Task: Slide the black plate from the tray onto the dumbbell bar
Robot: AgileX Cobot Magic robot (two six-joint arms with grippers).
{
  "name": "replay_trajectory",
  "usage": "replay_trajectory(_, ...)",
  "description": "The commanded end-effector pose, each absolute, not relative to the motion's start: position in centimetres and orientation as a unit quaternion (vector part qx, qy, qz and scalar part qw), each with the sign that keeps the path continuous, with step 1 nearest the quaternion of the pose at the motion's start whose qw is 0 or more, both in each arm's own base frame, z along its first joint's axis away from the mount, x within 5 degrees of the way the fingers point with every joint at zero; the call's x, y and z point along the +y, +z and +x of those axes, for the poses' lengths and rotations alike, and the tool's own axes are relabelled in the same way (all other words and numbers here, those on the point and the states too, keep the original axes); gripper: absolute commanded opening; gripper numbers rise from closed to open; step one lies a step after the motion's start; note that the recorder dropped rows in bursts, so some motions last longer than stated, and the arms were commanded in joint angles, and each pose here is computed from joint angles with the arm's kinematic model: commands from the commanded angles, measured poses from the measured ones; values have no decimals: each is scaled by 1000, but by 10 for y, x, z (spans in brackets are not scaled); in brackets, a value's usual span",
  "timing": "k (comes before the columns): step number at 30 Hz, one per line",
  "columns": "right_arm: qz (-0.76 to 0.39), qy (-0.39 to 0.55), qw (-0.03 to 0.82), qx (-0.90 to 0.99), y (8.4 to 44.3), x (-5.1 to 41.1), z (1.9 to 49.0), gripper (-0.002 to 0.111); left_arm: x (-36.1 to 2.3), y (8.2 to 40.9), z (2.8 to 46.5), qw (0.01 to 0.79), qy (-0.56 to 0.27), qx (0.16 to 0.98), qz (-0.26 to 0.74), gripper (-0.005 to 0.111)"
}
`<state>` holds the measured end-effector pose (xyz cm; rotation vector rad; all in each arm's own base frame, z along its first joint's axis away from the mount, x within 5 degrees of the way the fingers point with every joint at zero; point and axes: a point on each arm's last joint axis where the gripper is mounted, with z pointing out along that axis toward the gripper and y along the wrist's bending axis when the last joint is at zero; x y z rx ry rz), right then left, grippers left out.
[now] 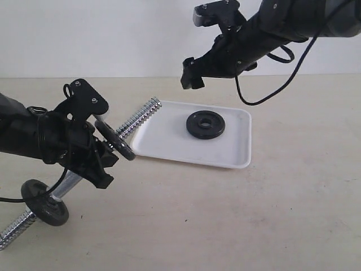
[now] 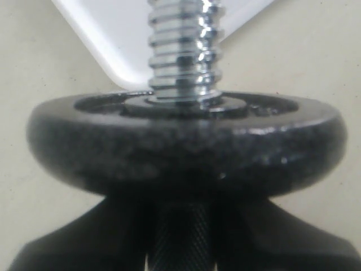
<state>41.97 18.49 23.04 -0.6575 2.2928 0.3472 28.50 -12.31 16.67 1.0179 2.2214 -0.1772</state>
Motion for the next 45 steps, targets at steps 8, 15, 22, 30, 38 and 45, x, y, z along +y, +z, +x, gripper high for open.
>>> replay_trajectory(8,-209,123,208,948,183,187,429,104,-122,190,291,384,-53,843,374,4)
replay_trajectory(15,-213,95,186,954,182,189,443,104,-123,190,291,383,-55,842,375,4)
replay_trajectory(22,-212,96,178,956,183,192,448,104,-123,190,291,383,-55,842,375,4)
replay_trajectory(30,-211,94,150,961,157,196,449,104,-123,190,291,383,-57,844,370,4)
replay_trajectory(38,-241,79,184,950,158,223,447,104,-123,190,291,383,-60,846,364,4)
replay_trajectory(45,-211,21,161,964,151,212,461,104,-124,190,291,381,-65,846,367,4)
